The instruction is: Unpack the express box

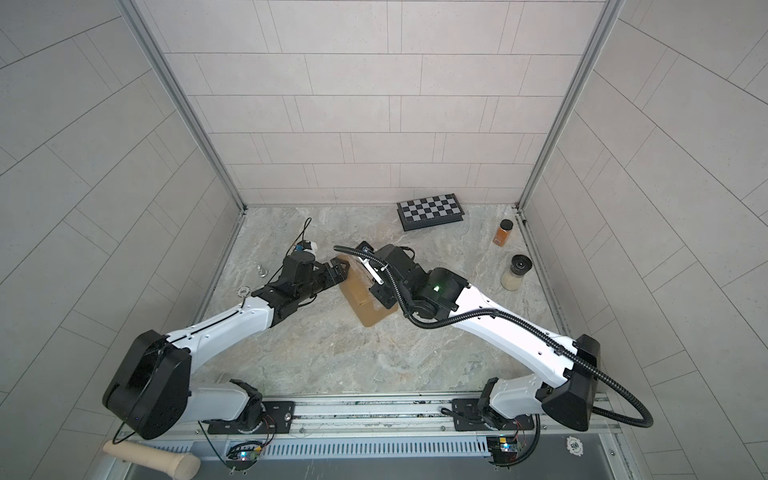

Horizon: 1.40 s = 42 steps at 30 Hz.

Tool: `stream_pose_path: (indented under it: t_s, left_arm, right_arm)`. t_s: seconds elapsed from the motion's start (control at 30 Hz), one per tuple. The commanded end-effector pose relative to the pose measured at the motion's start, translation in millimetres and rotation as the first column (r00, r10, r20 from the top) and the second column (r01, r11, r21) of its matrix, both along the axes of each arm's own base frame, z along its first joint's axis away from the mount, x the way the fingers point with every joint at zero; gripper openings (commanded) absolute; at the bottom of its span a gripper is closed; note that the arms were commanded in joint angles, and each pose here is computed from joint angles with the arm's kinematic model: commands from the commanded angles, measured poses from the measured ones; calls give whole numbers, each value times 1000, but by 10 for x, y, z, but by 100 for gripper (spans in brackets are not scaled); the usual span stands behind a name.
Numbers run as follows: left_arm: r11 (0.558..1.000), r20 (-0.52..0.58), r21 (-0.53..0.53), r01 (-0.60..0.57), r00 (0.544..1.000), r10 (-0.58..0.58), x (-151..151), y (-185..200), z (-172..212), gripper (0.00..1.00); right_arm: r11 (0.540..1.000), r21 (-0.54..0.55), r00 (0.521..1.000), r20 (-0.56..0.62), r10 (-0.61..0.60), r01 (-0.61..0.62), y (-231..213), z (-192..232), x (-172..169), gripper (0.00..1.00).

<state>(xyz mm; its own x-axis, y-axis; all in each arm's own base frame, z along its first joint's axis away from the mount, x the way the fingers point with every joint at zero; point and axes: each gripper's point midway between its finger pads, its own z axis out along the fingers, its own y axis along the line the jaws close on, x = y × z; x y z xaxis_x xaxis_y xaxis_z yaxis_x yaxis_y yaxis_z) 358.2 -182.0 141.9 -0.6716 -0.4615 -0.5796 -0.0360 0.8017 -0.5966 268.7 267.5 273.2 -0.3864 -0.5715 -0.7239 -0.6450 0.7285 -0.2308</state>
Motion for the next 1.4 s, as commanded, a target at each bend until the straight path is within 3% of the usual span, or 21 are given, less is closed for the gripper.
stream_pose_path:
  t_s: [0.0,0.43,0.9,1.37]
  left_arm:
    - [998,-76,61,-18,997,23,-81,95,-255,94]
    - [998,-77,57,-18,997,22,-83,90,-273,94]
    - [999,-82,51,-18,996,23,-86,84,-293,94]
    - [999,-62,43,-6,998,8,-80,62,-235,94]
  right_arm:
    - [1000,-6,1000,-6,1,-1,32,-61,0,0]
    - [998,-52,1000,0,-29,29,-2,-176,61,0]
    - [1000,-14,1000,16,-27,28,-43,-24,11,0]
    - [995,-86,999,10,-42,42,-34,-247,85,0]
